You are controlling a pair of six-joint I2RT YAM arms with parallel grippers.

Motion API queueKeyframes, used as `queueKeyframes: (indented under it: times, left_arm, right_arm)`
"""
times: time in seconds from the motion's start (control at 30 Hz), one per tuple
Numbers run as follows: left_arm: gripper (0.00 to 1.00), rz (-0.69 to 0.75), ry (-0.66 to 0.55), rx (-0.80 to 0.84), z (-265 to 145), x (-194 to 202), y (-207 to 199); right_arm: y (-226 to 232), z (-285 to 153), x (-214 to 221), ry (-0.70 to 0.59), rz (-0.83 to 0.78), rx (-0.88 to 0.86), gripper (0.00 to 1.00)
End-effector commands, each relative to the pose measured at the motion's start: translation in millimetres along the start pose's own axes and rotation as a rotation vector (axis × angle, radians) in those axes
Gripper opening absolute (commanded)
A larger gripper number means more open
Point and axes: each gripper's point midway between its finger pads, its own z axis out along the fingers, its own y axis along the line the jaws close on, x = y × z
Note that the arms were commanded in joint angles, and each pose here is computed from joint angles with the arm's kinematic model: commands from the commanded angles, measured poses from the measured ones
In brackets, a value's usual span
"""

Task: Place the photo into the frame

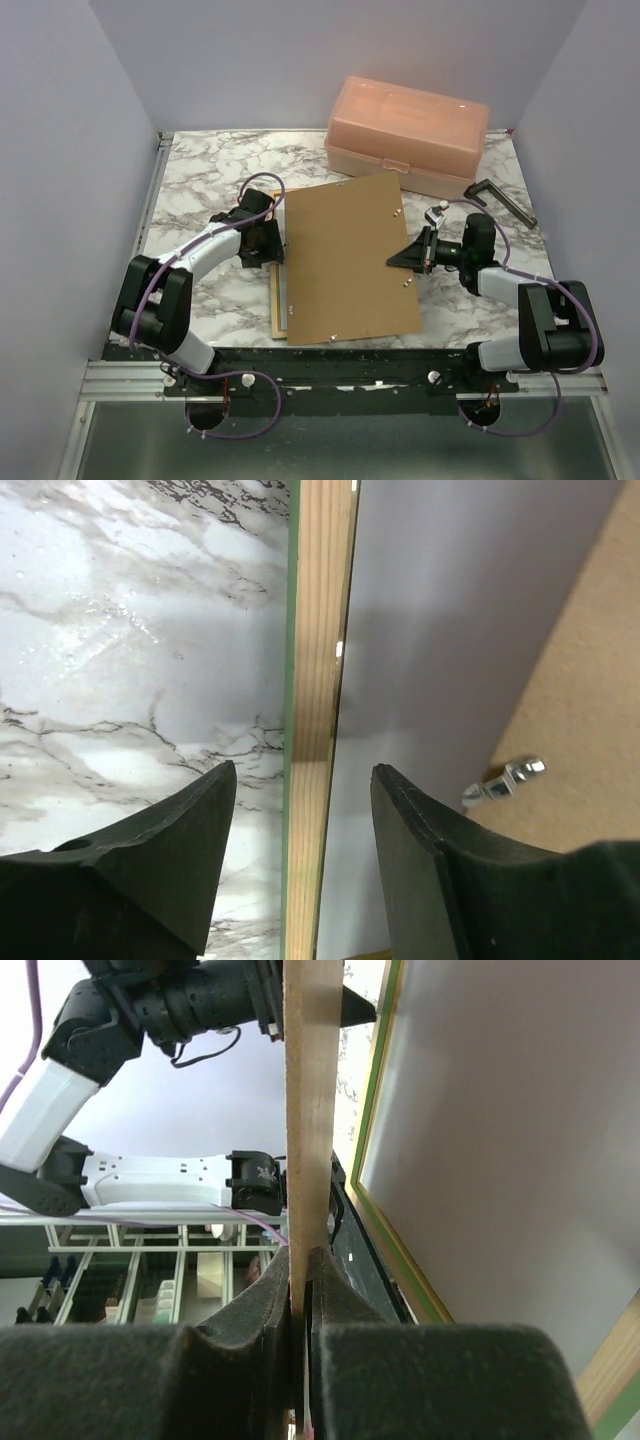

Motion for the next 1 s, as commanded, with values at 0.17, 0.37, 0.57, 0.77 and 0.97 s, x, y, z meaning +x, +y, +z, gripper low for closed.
queueKeyframes:
  times: [0.17,0.37,0.57,0.77,0.97]
  left_arm:
    - [0.58,-0.013,-0.081,-0.092,-23.2,-20.2,19.9]
    - [0.58,-0.016,-0.111,-0.147,-31.6,-38.5,24.4]
    - [0.58,-0.013,-0.146,-0.115,-38.6,-62.8,6.4]
    - [0.59,0.025,-0.135,-0.134,-31.7,-68.5,-13.1]
    - [0.59,0.065,-0.12,-0.161,-29.5,-50.5,-26.5]
  right_arm:
    - [13.9,-0.4,-13.5,0.007,-0.064,-0.025,0.01]
    - [17.6,-1.6,-12.1,0.006,-0.069,-0.027,0.01]
    - [17.2,-2.2,-9.6,0.008,-0.065,-0.027,0.01]
    - [17.3,-2.2,-10.2,0.007,-0.065,-0.025,0.01]
    - [12.0,-0.9,-11.6,0.009,-0.051,-0.013,0.01]
